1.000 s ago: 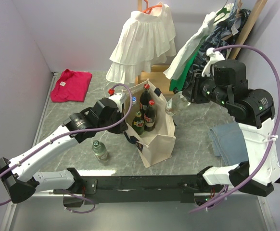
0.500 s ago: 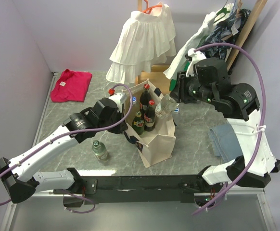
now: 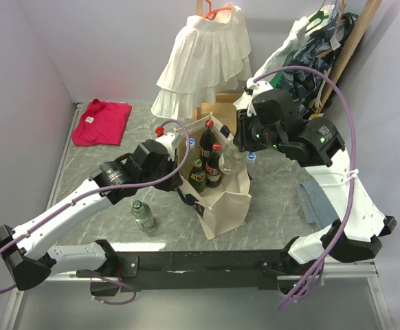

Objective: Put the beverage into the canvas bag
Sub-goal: Place the drink in the canvas bag.

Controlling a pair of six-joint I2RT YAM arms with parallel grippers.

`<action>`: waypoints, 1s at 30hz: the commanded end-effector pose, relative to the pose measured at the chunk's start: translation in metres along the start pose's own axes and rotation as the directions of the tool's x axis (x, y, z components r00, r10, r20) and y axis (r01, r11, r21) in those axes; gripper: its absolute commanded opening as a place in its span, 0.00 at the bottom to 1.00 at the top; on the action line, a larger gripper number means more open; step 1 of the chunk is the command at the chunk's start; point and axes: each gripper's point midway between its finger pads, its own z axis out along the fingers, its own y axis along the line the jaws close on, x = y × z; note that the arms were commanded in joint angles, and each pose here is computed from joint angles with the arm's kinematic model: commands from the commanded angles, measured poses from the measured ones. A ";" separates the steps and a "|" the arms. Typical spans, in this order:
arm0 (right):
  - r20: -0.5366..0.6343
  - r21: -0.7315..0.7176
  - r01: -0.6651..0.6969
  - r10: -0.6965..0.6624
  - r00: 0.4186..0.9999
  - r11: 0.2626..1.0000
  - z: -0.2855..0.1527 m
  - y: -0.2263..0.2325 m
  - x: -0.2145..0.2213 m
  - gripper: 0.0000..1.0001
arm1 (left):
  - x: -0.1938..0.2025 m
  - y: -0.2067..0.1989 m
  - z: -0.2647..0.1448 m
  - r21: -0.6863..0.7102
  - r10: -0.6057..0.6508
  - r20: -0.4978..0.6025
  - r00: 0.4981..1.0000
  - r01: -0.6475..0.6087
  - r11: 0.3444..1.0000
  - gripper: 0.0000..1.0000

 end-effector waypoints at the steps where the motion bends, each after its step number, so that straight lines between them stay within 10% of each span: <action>1: 0.174 -0.022 -0.064 0.067 0.982 0.998 0.001 0.010 -0.038 0.00 | -0.017 -0.002 -0.006 -0.009 0.026 0.052 0.998 -0.025 1.000 0.01; 30: 0.068 0.041 -0.062 0.059 0.996 0.997 0.073 0.008 0.019 0.00 | -0.032 -0.012 -0.007 0.016 0.058 0.077 0.995 -0.059 0.998 0.01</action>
